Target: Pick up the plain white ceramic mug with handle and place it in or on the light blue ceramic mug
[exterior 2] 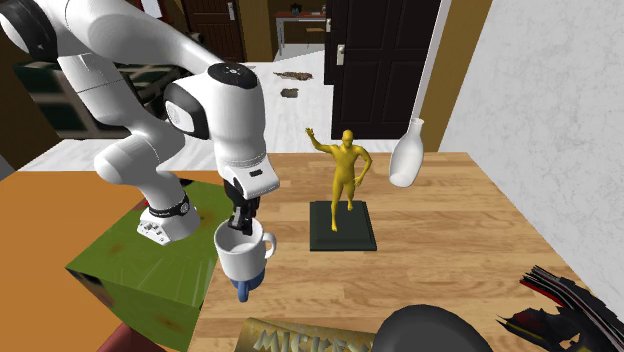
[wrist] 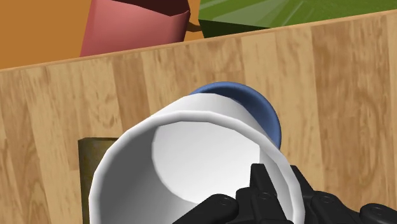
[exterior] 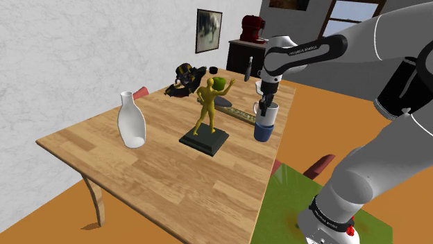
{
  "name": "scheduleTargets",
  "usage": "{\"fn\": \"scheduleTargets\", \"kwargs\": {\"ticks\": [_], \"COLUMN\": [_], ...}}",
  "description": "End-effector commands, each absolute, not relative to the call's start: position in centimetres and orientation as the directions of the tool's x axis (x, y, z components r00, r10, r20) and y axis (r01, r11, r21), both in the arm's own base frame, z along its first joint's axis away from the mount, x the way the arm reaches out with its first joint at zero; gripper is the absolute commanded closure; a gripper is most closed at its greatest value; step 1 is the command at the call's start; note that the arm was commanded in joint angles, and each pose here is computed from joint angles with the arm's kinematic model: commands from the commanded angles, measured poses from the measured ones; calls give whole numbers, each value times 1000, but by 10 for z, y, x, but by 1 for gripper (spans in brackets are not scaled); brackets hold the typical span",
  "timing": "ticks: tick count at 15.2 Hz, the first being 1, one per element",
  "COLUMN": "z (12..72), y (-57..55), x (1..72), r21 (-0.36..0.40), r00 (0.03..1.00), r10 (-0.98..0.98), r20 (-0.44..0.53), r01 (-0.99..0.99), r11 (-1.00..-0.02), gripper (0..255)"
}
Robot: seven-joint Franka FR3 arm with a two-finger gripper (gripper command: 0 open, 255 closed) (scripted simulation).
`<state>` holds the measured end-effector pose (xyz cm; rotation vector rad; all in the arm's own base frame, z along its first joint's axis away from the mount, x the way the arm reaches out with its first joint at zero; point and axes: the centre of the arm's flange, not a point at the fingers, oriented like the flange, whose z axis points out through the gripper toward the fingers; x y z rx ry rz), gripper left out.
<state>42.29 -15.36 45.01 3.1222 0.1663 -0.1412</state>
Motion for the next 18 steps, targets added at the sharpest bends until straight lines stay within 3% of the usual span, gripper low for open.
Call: {"fn": "scheduleTargets", "kwargs": {"ticks": [1,2,7,11,18], "z": [447,448,447,497,497], "y": [-154,-153,-154,-153,-153], "x": [422,423,422,427,427], "r21": [5,5,5,5,5], "r00": [990,990,990,990,990], "r10": [105,105,105,105,105], "r20": [-96,-96,-96,-96,-96], "r01": [106,106,106,106,106], "r11": [-994,-994,-994,-994,-994], "gripper": [255,0,0,0,0]}}
